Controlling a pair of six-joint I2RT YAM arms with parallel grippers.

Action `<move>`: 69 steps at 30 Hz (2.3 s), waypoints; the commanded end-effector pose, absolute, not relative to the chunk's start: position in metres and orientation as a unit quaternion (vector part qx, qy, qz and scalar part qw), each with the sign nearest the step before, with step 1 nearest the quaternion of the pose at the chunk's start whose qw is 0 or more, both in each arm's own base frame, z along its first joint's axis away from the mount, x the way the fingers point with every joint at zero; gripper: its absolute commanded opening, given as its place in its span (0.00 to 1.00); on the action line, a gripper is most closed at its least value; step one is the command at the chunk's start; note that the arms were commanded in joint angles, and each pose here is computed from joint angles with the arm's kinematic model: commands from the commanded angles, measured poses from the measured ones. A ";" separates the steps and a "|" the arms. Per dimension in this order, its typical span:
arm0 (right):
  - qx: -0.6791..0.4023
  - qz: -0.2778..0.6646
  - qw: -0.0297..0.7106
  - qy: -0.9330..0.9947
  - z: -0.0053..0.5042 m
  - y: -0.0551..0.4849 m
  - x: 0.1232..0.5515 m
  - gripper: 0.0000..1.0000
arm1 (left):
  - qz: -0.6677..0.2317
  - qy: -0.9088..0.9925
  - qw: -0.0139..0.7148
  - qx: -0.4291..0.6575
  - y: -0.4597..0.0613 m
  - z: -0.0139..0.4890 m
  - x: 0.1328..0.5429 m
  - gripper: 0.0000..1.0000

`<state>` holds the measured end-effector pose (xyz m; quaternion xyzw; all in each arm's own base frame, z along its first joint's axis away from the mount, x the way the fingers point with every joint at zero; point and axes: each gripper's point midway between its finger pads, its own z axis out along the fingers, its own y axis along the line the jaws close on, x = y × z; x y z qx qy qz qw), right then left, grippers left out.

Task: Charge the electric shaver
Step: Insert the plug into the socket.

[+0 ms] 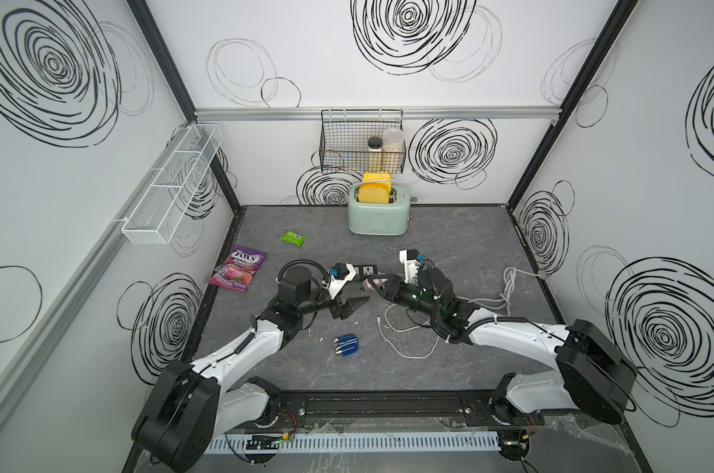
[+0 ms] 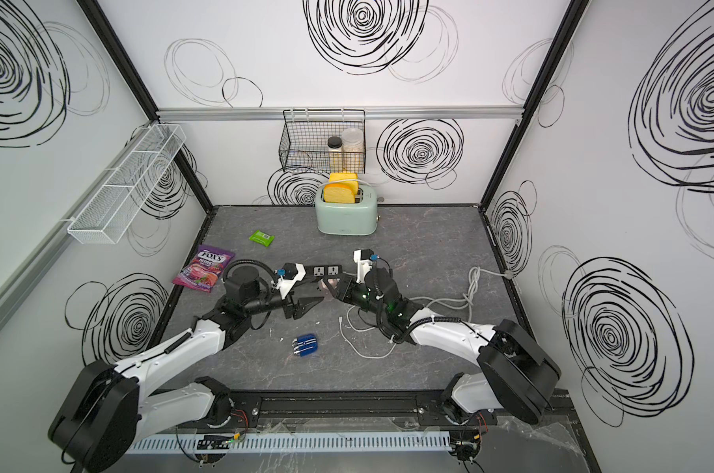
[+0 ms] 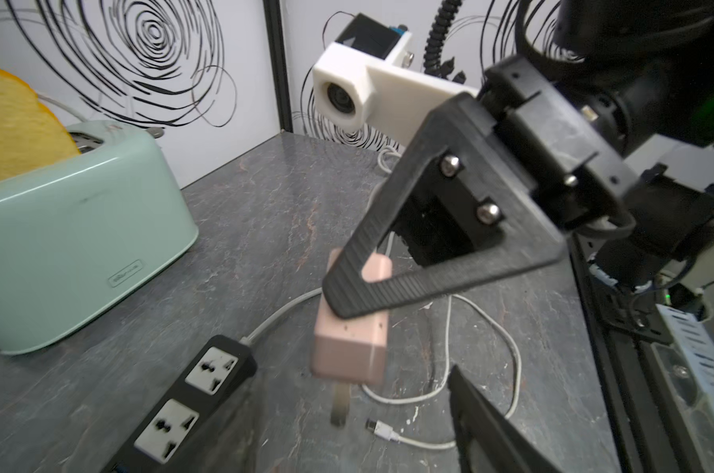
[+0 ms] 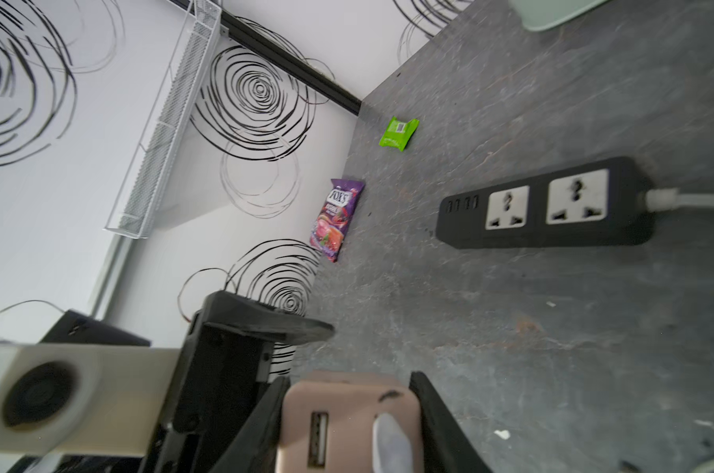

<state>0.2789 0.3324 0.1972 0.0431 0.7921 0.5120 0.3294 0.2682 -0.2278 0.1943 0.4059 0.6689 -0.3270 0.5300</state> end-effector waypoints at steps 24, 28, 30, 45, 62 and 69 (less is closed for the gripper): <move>-0.027 0.177 0.468 0.865 0.114 0.326 0.397 0.00 | -0.166 0.753 0.610 0.183 -0.121 0.189 0.306 0.97; -0.035 0.162 0.463 0.871 0.105 0.329 0.405 0.00 | -0.173 0.751 0.606 0.195 -0.124 0.187 0.304 0.97; -0.040 0.168 0.462 0.870 0.104 0.332 0.406 0.00 | -0.175 0.752 0.603 0.202 -0.126 0.185 0.303 0.97; -0.057 0.147 0.412 0.897 0.073 0.338 0.401 0.00 | -0.185 0.762 0.577 0.228 -0.136 0.172 0.302 0.97; -0.074 0.130 0.408 0.900 0.068 0.335 0.385 0.00 | -0.184 0.766 0.573 0.226 -0.136 0.171 0.303 0.97; -0.079 0.130 0.412 0.898 0.071 0.336 0.381 0.00 | -0.184 0.765 0.574 0.226 -0.136 0.171 0.304 0.97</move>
